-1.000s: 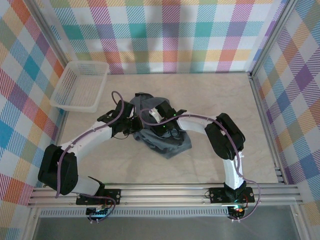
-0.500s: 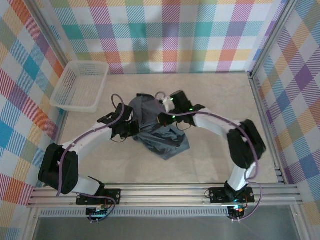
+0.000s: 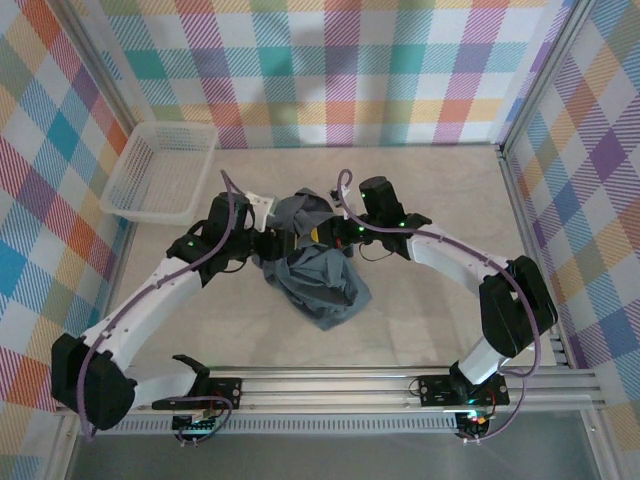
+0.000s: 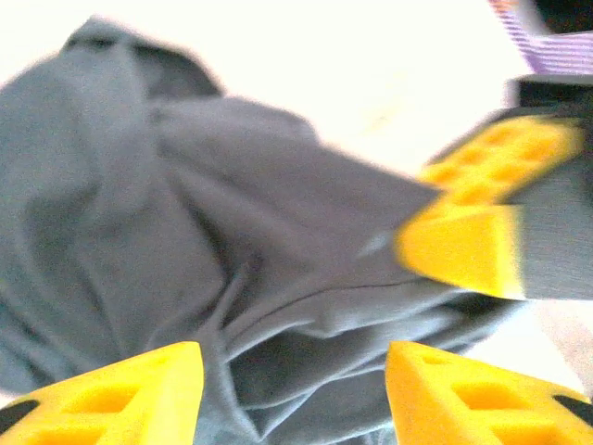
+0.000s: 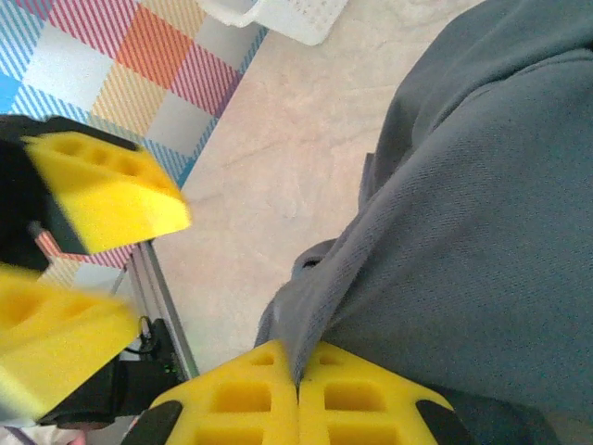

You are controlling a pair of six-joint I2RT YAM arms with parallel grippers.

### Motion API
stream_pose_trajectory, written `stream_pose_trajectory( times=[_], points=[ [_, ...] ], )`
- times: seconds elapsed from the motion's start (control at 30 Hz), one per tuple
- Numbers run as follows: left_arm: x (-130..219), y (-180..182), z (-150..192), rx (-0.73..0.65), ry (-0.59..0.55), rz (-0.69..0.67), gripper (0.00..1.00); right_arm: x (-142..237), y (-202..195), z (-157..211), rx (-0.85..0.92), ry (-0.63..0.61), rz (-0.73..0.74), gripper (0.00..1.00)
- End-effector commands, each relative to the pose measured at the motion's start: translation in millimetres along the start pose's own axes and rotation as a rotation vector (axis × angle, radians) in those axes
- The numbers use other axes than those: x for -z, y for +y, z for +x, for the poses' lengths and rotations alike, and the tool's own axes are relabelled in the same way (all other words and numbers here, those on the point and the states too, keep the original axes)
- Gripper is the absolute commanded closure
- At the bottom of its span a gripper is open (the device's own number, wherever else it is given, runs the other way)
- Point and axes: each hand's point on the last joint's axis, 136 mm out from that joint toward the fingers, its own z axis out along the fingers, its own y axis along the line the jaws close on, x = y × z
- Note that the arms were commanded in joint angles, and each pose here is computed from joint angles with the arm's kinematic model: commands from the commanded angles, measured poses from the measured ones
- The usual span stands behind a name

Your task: Fold the inside-out t-shirt

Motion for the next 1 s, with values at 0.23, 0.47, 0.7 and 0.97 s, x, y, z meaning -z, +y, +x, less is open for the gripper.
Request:
stream_pose_trajectory(
  times=[0.23, 0.47, 0.7, 0.97],
  points=[
    [-21, -18, -2, -0.349, -0.024, 0.074, 0.37, 16, 60, -16, 0.027, 0.054, -0.221, 1.00],
    [-14, -40, -40, -0.192, -0.199, 0.168, 0.46, 17, 63, -4, 0.026, 0.109, -0.238, 1.00],
    [-16, -40, -27, -0.117, -0.161, 0.195, 0.78, 16, 64, -2, 0.027, 0.133, -0.257, 1.00],
    [-16, -38, -16, 0.110, -0.066, 0.196, 1.00, 44, -85, -7, -0.237, -0.018, 0.415, 0.79]
  ],
)
